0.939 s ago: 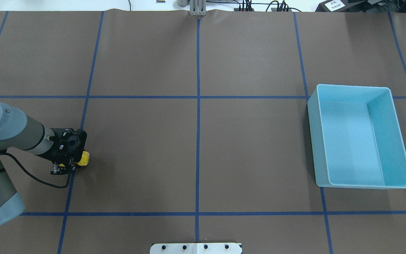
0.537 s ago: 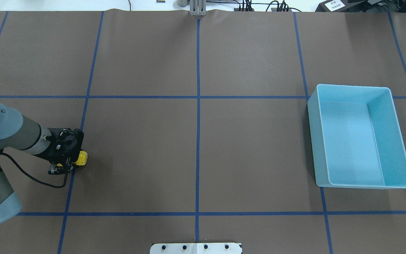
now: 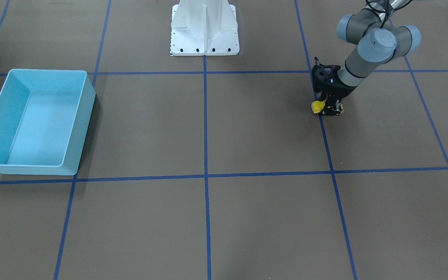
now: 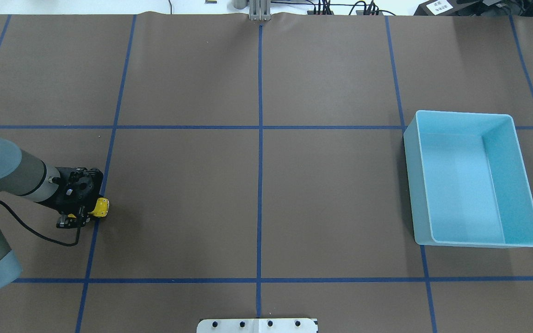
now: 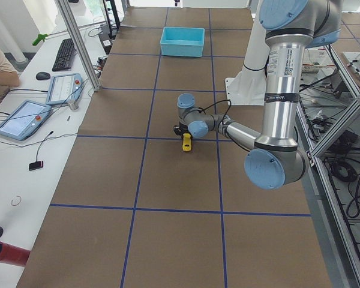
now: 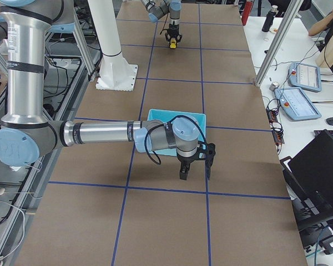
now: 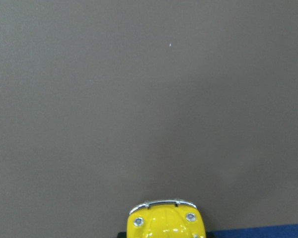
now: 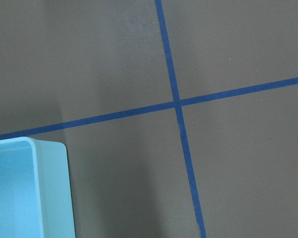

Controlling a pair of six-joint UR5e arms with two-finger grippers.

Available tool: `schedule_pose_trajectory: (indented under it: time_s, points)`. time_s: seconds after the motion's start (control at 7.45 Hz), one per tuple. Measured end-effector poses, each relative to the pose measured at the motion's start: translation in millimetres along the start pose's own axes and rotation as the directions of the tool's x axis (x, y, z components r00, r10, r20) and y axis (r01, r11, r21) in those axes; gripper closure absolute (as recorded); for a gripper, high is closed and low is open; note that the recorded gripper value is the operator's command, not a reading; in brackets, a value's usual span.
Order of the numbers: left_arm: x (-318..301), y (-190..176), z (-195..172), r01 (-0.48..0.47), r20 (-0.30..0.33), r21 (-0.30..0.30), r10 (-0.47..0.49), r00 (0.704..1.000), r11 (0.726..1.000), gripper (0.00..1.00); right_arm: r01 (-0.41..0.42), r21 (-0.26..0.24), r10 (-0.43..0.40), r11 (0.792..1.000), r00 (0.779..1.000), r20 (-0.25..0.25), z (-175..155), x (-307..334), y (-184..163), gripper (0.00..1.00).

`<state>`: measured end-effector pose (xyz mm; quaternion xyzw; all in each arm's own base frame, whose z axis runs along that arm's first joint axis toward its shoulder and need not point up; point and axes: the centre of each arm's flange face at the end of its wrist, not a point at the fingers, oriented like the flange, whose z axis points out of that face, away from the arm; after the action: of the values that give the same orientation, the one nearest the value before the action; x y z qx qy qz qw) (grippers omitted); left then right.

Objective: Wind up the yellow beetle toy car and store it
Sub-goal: 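Drag the pressed car backward toward the robot with the left gripper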

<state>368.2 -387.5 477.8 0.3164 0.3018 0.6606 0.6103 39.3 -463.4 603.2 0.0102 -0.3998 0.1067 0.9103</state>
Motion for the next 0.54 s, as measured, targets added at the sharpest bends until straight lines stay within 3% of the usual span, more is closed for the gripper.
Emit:
schedule_pose_trajectory:
  time_s: [0.4, 0.54]
  points:
    - [2.4, 9.5, -1.9, 0.0, -0.002, 0.011, 0.0, 1.0, 1.0, 0.87, -0.005, -0.004, 0.005, 1.0, 1.0, -0.003, 3.1, 2.5, -2.9, 0.0]
    - [2.0, 12.0, -1.9, 0.0, 0.0, 0.015, 0.0, 1.0, 1.0, 0.1, -0.005, -0.005, 0.005, 1.0, 1.0, -0.003, 3.5, 2.8, -3.1, 0.0]
